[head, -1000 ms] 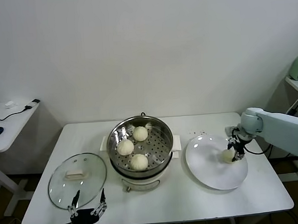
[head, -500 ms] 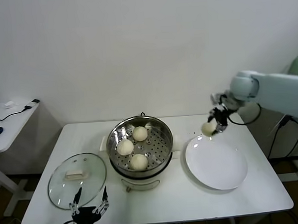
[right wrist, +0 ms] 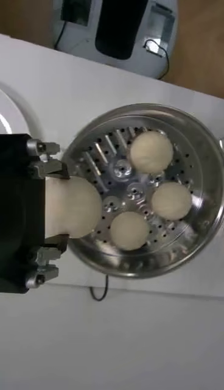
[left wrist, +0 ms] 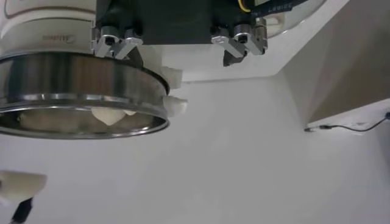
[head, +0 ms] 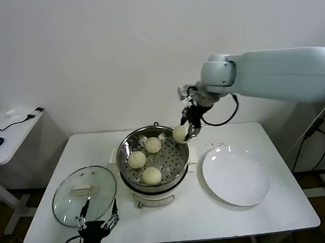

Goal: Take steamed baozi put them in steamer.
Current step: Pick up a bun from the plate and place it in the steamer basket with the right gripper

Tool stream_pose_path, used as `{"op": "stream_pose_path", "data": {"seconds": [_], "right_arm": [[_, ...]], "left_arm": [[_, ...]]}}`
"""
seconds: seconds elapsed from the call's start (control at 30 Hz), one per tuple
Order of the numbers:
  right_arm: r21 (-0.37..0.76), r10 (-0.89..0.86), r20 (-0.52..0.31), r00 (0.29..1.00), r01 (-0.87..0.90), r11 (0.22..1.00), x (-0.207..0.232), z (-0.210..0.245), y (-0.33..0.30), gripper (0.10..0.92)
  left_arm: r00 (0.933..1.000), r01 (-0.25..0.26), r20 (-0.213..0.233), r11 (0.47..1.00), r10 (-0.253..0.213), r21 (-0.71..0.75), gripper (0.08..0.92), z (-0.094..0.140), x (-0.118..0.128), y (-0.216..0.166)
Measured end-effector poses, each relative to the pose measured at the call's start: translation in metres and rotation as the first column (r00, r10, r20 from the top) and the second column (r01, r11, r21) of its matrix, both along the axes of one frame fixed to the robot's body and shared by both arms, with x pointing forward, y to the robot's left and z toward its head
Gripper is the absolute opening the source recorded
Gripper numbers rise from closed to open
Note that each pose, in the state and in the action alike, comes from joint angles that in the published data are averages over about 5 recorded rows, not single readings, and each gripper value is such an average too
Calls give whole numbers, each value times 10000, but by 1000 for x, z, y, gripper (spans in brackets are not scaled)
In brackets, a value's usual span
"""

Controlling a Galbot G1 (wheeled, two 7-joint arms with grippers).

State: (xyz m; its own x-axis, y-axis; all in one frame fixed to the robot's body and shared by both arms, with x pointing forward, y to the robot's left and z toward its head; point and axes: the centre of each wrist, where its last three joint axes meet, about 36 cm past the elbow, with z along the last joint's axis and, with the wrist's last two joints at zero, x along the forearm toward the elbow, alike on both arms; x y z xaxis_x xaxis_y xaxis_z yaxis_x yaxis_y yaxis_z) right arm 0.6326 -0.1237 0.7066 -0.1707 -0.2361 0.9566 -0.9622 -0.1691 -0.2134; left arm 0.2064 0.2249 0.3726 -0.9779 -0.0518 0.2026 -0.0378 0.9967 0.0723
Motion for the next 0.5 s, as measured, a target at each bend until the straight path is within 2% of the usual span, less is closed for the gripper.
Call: {"op": "stream_pose_path", "data": {"seconds": [0.23,0.5], "right_arm": [[-341,250,-140,9996,-255,9991,4,-43,38,618],[-610,309,-374,9988,-332,9976,7,-91,53,617]], "left_arm": [[10000,-69,-49,10000,68,-44,823,-2,2,0],[9998,-94,-152,9999,94,-39,823,-6,1,1]]}}
